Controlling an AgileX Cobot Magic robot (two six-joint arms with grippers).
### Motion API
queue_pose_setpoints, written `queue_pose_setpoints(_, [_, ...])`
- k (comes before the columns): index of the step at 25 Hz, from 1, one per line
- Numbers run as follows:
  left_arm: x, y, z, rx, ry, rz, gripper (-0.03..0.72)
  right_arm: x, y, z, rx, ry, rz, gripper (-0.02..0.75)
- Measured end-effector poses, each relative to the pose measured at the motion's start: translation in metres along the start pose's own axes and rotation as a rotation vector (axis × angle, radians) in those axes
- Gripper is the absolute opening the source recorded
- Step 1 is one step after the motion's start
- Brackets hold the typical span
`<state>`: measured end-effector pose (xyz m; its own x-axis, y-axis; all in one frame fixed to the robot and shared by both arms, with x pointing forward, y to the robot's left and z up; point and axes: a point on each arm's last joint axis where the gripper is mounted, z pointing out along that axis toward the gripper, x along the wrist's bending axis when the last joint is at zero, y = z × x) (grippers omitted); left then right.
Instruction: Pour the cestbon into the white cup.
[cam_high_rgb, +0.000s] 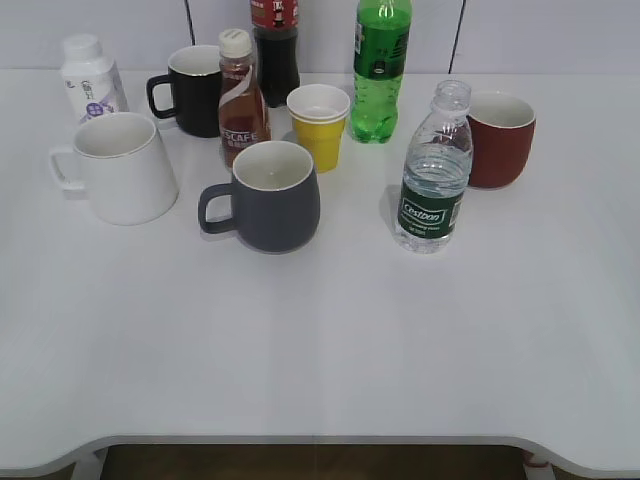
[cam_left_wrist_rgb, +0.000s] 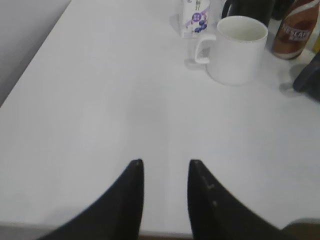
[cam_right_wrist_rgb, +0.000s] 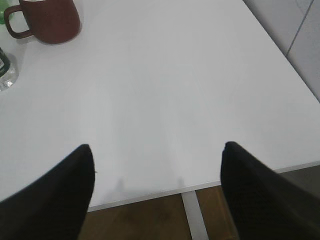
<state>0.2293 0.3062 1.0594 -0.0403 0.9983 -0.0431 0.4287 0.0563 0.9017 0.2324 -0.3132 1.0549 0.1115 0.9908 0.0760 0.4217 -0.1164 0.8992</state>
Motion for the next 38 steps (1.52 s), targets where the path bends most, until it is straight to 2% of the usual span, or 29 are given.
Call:
queue_pose_setpoints(2, [-0.001, 0.004, -0.002, -0.031, -0.01, -0.004, 0.23, 0.0, 0.0, 0.0, 0.0, 0.0, 0.0, 0.589])
queue_pose_setpoints(3, [-0.002, 0.009, -0.004, -0.084, -0.023, -0.01, 0.23, 0.0, 0.0, 0.0, 0.0, 0.0, 0.0, 0.589])
queue_pose_setpoints(9, [-0.008, 0.063, -0.007, -0.56, -0.082, -0.025, 0.23, 0.0, 0.0, 0.0, 0.0, 0.0, 0.0, 0.589])
queue_pose_setpoints(12, [-0.01, 0.082, 0.01, -0.655, -0.086, -0.015, 0.23, 0.0, 0.0, 0.0, 0.0, 0.0, 0.0, 0.589])
queue_pose_setpoints(16, [-0.014, 0.095, 0.058, -0.635, -0.082, 0.022, 0.23, 0.0, 0.0, 0.0, 0.0, 0.0, 0.0, 0.589])
queue_pose_setpoints(22, [-0.022, 0.096, 0.141, -0.51, -0.1, 0.109, 0.238, 0.0, 0.0, 0.0, 0.0, 0.0, 0.0, 0.589])
queue_pose_setpoints(24, [-0.025, 0.086, 0.179, -0.431, -0.115, 0.112, 0.237, 0.0, 0.0, 0.0, 0.0, 0.0, 0.0, 0.589])
queue_pose_setpoints(28, [-0.028, 0.06, 0.226, -0.371, -0.149, 0.101, 0.238, 0.0, 0.0, 0.0, 0.0, 0.001, 0.0, 0.589])
queue_pose_setpoints(31, [-0.028, 0.033, 0.247, -0.298, -0.159, 0.112, 0.239, 0.0, 0.0, 0.0, 0.0, 0.001, 0.0, 0.589])
queue_pose_setpoints(33, [-0.028, 0.014, 0.255, -0.253, -0.16, 0.165, 0.241, 0.0, 0.0, 0.0, 0.0, 0.002, 0.001, 0.589])
queue_pose_setpoints(38, [-0.029, -0.011, 0.281, -0.239, -0.176, 0.193, 0.272, 0.001, 0.0, 0.0, 0.002, 0.009, 0.005, 0.589])
